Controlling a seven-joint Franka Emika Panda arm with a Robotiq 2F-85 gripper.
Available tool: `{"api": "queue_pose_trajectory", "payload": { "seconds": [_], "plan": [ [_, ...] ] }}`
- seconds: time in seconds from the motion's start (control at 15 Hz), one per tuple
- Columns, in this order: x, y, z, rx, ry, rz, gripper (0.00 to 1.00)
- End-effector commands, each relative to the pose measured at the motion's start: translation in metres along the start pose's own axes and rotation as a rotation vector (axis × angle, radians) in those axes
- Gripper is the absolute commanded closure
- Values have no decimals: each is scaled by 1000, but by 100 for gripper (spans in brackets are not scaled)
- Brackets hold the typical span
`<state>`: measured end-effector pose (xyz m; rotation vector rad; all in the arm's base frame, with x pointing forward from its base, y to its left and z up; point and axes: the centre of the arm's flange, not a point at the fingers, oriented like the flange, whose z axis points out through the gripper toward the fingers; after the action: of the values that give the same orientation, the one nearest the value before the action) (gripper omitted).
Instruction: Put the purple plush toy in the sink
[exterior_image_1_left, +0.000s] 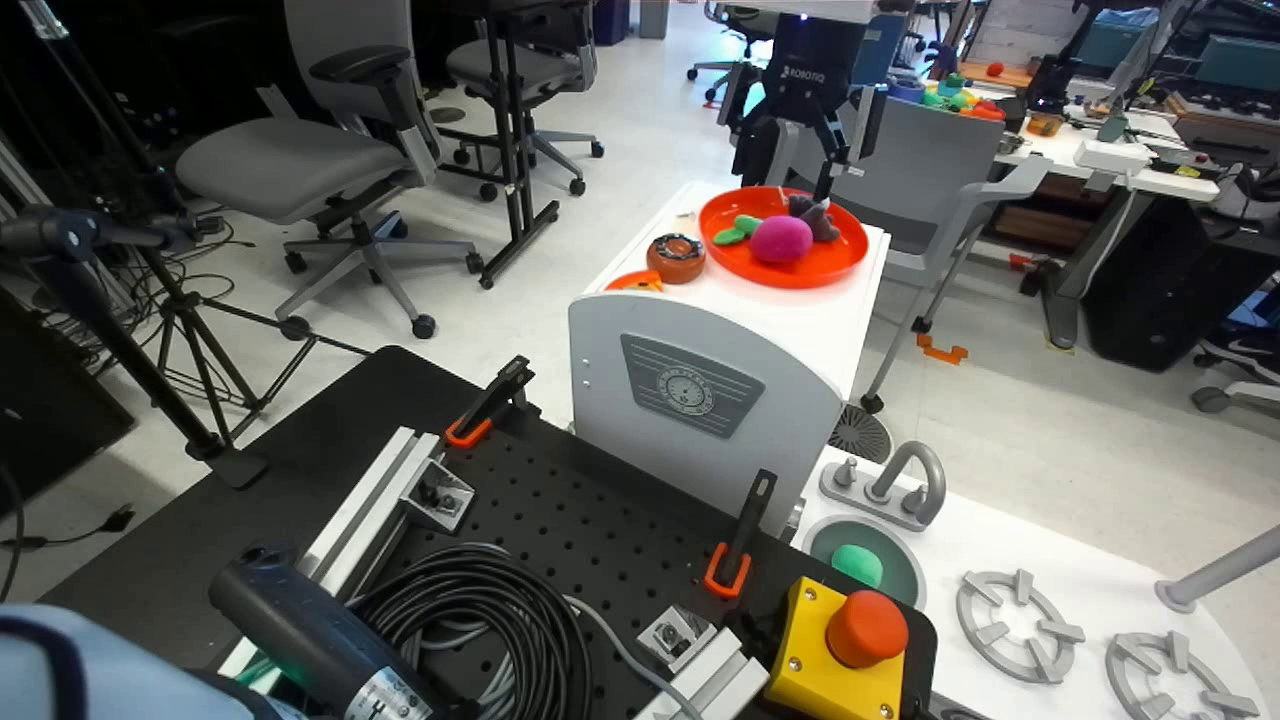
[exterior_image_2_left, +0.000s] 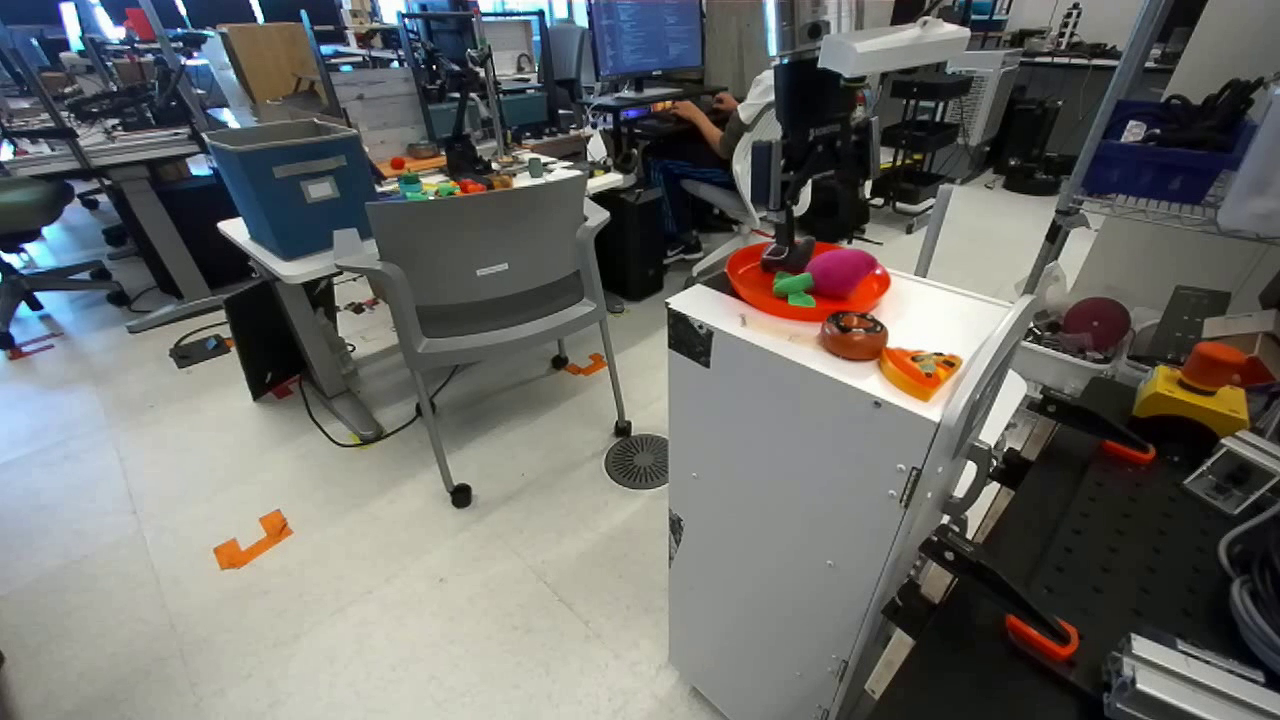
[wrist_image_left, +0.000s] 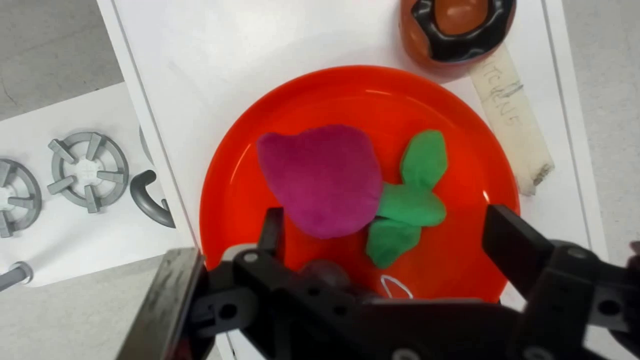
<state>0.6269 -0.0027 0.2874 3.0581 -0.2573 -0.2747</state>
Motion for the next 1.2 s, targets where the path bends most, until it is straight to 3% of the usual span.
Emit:
{"api": "queue_pose_trajectory", "payload": {
  "seconds": [0.0, 0.53, 1.13],
  "plan": [
    [-15, -2, 0, -38, -13, 9, 0],
    [-27, 4, 7, -54, -4, 54, 0],
    [-25, 14, 9, 19, -1, 89, 0]
  ]
}}
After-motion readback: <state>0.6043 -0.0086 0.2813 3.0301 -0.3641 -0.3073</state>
